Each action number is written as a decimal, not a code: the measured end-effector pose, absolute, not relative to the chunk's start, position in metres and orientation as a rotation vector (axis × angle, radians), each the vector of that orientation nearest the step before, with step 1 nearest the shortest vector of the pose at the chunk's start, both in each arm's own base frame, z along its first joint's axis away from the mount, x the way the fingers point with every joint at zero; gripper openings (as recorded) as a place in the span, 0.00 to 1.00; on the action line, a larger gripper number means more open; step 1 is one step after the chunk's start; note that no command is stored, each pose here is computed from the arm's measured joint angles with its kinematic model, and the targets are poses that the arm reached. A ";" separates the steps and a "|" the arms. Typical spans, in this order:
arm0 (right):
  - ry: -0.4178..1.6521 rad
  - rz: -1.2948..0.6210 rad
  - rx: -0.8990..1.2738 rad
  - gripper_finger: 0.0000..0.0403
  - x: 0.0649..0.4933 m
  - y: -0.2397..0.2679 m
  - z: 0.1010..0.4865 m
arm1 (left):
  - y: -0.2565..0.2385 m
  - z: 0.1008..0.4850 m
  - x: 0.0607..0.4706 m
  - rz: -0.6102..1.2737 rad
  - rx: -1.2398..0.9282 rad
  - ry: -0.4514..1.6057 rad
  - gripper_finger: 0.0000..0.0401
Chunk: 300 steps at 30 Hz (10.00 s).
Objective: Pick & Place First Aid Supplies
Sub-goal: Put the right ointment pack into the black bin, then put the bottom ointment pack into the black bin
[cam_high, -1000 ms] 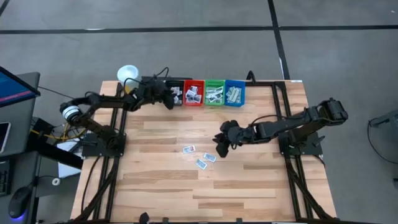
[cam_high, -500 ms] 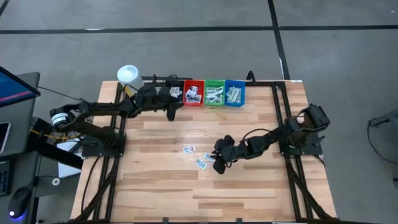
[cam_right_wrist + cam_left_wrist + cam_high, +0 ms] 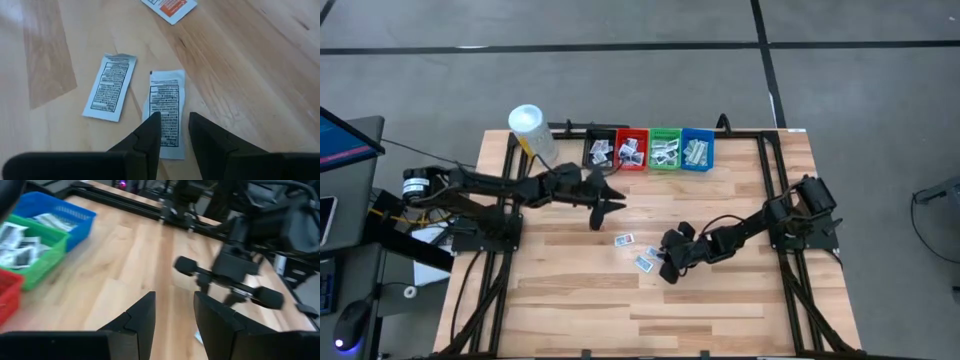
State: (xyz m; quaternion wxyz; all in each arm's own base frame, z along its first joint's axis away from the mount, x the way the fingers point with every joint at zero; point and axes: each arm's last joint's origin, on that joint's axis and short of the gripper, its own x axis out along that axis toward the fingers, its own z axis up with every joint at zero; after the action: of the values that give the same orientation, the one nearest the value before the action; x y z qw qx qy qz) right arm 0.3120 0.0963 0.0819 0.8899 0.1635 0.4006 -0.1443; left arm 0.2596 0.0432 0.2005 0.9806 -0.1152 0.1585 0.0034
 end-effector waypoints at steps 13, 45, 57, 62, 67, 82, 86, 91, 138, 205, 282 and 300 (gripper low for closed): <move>0.868 -0.346 0.362 0.07 0.309 0.095 0.075 | 0.029 0.200 0.261 -0.044 -0.239 0.331 0.33; 0.623 -0.425 0.142 0.00 0.307 0.071 0.199 | 0.030 0.199 0.261 -0.019 -0.666 0.364 0.33; 0.541 -0.403 0.034 0.00 0.326 0.065 0.237 | 0.040 0.204 0.259 -0.110 -0.866 0.358 0.33; 0.514 -0.391 0.001 0.00 0.331 0.065 0.249 | 0.039 0.204 0.260 -0.120 -0.859 0.355 0.33; 0.502 -0.399 0.009 0.00 0.333 0.062 0.254 | 0.040 0.210 0.261 -0.147 -0.825 0.296 0.33; 0.474 -0.390 -0.015 0.00 0.335 0.061 0.257 | 0.040 0.215 0.262 -0.181 -0.661 0.233 0.33; 0.474 -0.394 -0.019 0.00 0.335 0.059 0.257 | 0.040 0.215 0.262 -0.181 -0.659 0.231 0.33; 0.462 -0.400 -0.015 0.00 0.336 0.056 0.258 | 0.040 0.216 0.262 -0.184 -0.652 0.224 0.33; 0.447 -0.377 -0.016 0.00 0.339 0.052 0.260 | 0.040 0.218 0.288 -0.244 -0.587 0.189 0.28; 0.571 -0.391 0.100 0.36 0.329 0.060 0.247 | 0.197 0.182 0.201 0.704 -0.341 0.423 0.05; 0.860 -0.029 0.042 0.29 0.371 0.095 0.119 | 0.017 0.174 0.274 -0.127 -0.279 0.622 0.33; 0.827 0.054 -0.082 0.29 0.378 0.080 0.122 | 0.017 0.173 0.274 -0.126 -0.282 0.628 0.33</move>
State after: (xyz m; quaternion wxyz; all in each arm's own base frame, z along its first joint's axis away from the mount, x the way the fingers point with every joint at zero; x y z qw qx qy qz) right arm 0.3780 0.0801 0.1219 0.9146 -0.0397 0.4015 0.0261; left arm 0.2740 0.0173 0.1731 0.9393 -0.1381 0.3079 -0.0617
